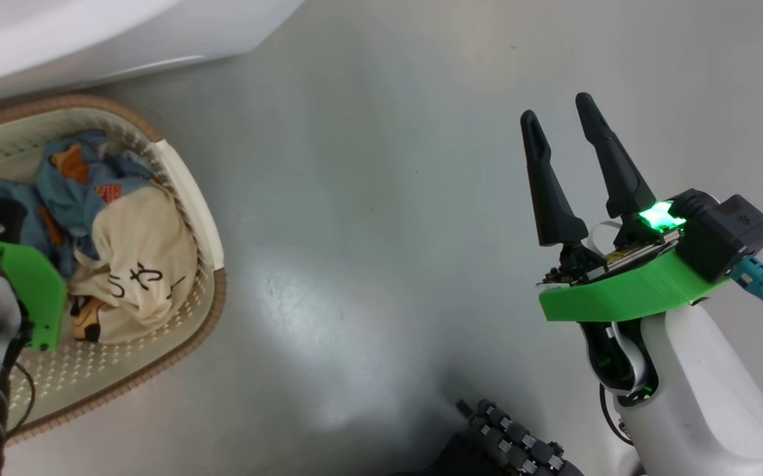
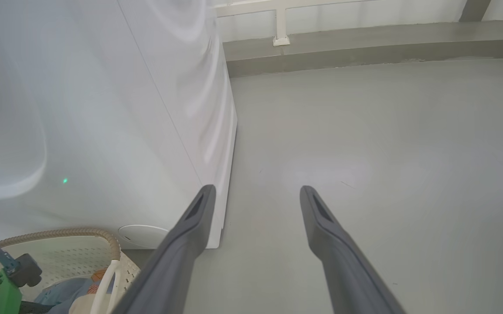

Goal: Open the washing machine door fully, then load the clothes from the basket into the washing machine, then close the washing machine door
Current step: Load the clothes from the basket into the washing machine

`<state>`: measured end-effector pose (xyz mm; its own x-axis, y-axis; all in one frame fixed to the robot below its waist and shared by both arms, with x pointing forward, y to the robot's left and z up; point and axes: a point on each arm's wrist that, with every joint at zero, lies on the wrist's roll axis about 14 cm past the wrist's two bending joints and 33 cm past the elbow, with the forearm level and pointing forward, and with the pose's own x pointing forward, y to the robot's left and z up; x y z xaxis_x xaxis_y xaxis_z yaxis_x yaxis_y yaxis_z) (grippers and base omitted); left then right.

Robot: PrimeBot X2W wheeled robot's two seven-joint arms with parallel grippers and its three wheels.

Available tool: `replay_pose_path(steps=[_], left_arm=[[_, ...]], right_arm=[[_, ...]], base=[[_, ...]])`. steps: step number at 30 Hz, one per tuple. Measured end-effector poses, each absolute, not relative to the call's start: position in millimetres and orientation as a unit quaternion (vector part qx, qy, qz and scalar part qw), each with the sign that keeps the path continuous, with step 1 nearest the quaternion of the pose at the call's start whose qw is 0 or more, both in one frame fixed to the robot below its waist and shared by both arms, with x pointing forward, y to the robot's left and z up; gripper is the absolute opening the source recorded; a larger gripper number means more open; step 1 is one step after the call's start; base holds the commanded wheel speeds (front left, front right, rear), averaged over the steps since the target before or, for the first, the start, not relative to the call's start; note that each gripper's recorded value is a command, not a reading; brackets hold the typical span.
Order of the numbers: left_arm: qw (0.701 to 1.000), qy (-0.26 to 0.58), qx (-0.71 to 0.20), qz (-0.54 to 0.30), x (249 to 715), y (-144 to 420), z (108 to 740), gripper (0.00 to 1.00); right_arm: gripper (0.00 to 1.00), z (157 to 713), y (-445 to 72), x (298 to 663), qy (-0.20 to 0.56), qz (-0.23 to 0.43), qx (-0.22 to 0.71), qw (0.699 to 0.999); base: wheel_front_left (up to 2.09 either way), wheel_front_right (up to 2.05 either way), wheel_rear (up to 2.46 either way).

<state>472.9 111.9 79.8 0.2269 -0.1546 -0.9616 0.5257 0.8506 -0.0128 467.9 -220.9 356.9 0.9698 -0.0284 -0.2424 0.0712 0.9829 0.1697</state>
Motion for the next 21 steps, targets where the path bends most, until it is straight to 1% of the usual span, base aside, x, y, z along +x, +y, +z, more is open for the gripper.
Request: replay_pose_path(steps=[1,2,5,10,14,21], left_arm=[[0.765,0.583,0.161,-0.222,472,113,79,0.44],[0.764,0.583,0.161,-0.223,472,112,78,0.00],[0.759,0.588,0.163,-0.228,470,111,77,0.00],[0.767,0.582,0.154,-0.223,475,109,84,0.00],[0.787,0.565,0.126,-0.215,482,101,96,0.00],[0.837,0.513,0.055,-0.182,498,92,131,0.00]], right_arm=[[1.00,356,-221,468,0.121,-0.026,0.089,0.988],[1.00,356,-221,467,0.122,-0.026,0.089,0.988],[1.00,356,-221,468,0.120,-0.026,0.090,0.988],[1.00,362,-219,470,0.113,-0.025,0.093,0.989],[1.00,370,-218,473,0.101,-0.023,0.096,0.990],[1.00,395,-219,477,0.069,-0.022,0.100,0.992]], base=[[0.00,0.00,0.00],[0.00,0.00,0.00],[0.00,0.00,0.00],[0.00,0.00,0.00],[0.00,0.00,0.00],[0.00,0.00,0.00]])
